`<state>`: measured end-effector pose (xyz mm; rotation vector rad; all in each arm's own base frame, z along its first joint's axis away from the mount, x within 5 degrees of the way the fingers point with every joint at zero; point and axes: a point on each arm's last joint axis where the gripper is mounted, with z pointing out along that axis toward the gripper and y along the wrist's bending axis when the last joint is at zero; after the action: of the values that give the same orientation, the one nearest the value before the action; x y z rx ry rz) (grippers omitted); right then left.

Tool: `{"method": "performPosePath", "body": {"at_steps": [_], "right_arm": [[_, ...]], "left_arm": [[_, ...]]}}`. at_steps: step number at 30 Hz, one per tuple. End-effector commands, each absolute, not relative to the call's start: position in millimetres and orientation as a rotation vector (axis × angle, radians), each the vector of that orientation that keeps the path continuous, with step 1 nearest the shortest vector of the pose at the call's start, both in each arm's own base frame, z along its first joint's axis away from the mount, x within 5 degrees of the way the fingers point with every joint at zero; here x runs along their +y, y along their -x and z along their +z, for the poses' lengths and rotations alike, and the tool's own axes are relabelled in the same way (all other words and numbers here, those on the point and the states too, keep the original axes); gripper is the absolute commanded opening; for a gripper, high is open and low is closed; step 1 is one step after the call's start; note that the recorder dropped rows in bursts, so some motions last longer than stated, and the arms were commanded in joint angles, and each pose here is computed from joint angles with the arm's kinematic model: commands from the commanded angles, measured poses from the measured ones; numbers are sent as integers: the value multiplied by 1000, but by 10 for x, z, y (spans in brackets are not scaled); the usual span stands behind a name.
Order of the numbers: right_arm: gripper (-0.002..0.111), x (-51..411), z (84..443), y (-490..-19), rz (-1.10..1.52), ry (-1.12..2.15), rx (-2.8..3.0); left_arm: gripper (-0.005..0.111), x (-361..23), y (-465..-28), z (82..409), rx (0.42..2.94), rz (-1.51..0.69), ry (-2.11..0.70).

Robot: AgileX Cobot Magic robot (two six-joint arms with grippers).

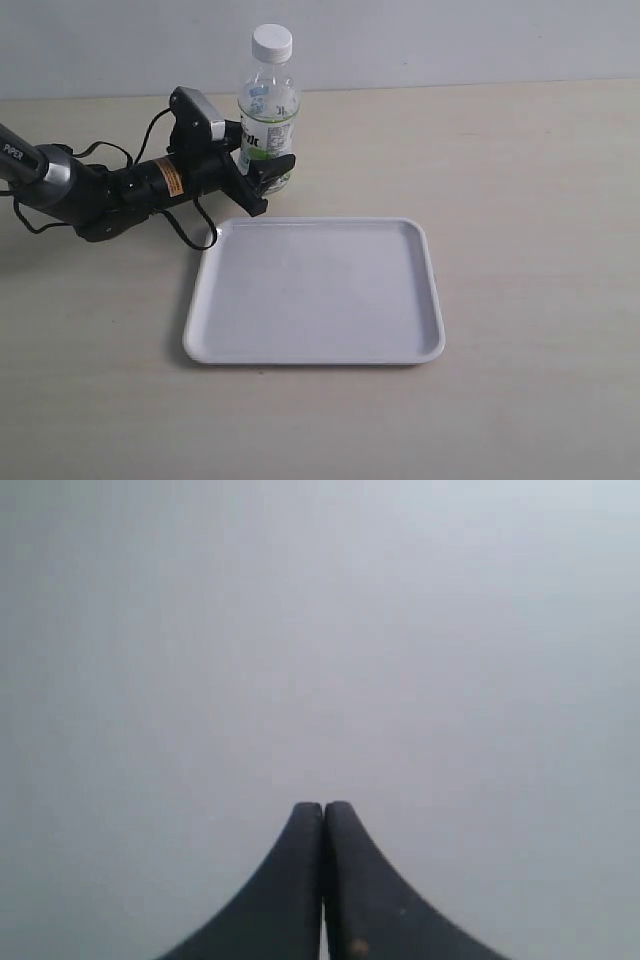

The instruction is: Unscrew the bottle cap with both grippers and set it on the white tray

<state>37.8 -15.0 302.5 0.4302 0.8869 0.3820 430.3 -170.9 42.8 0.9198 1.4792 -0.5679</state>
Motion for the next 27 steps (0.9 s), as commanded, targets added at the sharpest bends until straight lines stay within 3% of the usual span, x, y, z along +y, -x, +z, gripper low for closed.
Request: {"method": "performPosePath", "body": {"at_steps": [1, 7, 13, 20, 27], "right_arm": [[0, -138, 3782, -843, 253, -349, 1097], [0, -133, 4156, -2161, 180, -252, 1776], [0, -134, 3865, -3097, 220, -179, 2334], [0, 191, 3366, -3715, 289, 3, 2683], [0, 1117, 3241, -4031, 360, 318, 2668]], "left_arm": [[0, -1731, -4271, 400, 1497, -560, -958], [0, -1731, -4271, 400, 1497, -560, -958], [0, -1730, -4272, 400, 1491, -551, -965], [0, -1734, -4267, 400, 1478, -543, -983], [0, -1723, -4285, 409, 1485, -535, -952]]}}
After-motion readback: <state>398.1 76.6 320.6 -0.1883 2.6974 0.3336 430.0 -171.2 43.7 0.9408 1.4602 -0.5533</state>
